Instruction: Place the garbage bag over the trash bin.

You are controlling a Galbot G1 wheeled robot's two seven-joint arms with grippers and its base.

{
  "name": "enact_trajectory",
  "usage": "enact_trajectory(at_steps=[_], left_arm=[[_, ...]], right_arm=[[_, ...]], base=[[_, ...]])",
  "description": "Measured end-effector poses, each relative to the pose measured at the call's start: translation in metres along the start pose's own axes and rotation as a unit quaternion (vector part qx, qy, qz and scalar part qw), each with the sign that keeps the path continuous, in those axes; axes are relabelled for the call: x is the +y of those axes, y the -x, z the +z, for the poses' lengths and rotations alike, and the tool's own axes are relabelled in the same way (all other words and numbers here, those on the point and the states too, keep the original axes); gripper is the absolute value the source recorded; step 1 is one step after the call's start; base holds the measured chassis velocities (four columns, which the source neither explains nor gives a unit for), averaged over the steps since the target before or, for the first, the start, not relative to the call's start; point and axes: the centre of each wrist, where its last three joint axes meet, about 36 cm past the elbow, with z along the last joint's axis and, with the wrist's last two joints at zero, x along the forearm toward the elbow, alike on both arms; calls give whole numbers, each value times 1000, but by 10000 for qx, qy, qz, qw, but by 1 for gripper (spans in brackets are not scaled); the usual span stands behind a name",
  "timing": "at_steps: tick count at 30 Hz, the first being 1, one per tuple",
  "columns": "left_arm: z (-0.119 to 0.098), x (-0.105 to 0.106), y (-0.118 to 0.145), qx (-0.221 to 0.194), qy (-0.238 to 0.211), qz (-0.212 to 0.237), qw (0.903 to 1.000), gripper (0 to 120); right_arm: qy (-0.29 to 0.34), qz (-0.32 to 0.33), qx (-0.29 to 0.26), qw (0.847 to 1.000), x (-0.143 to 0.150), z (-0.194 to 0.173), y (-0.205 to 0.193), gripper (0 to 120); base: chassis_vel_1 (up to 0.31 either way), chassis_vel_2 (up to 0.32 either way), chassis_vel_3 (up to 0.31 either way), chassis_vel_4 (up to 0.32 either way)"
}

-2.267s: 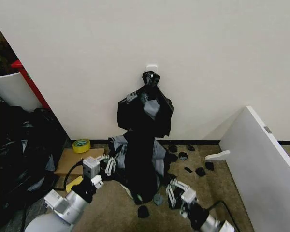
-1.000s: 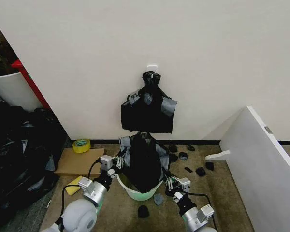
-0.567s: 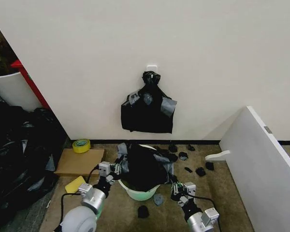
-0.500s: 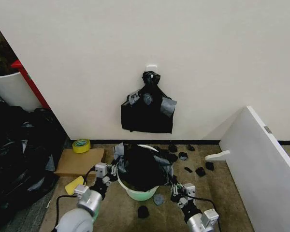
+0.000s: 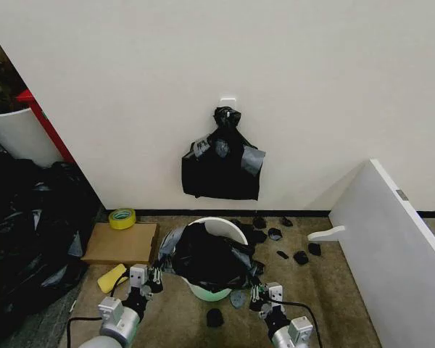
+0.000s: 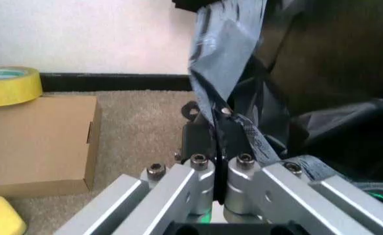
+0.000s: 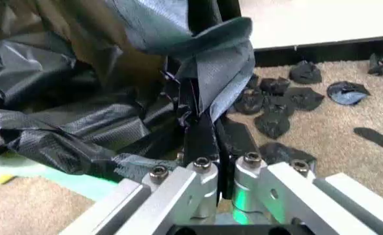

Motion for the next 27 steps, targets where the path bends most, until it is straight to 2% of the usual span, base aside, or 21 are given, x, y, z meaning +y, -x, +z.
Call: enact_trajectory(at_steps=[15,22,27], left_arm=[[6,17,-12,336,452,200,9982,0],[20,24,-2,424,730,158,9963,0],[11,26,18,178,666,32,9976,0]], right_arm=[[-326,-168,232,9991,-6,12,-3,0],[-550,-74,428,9975,-21,32,9,0],[-488,15,314,9983,-20,31,16,0]], base=[[0,0,0,0],[0,0,0,0],[0,0,0,0]])
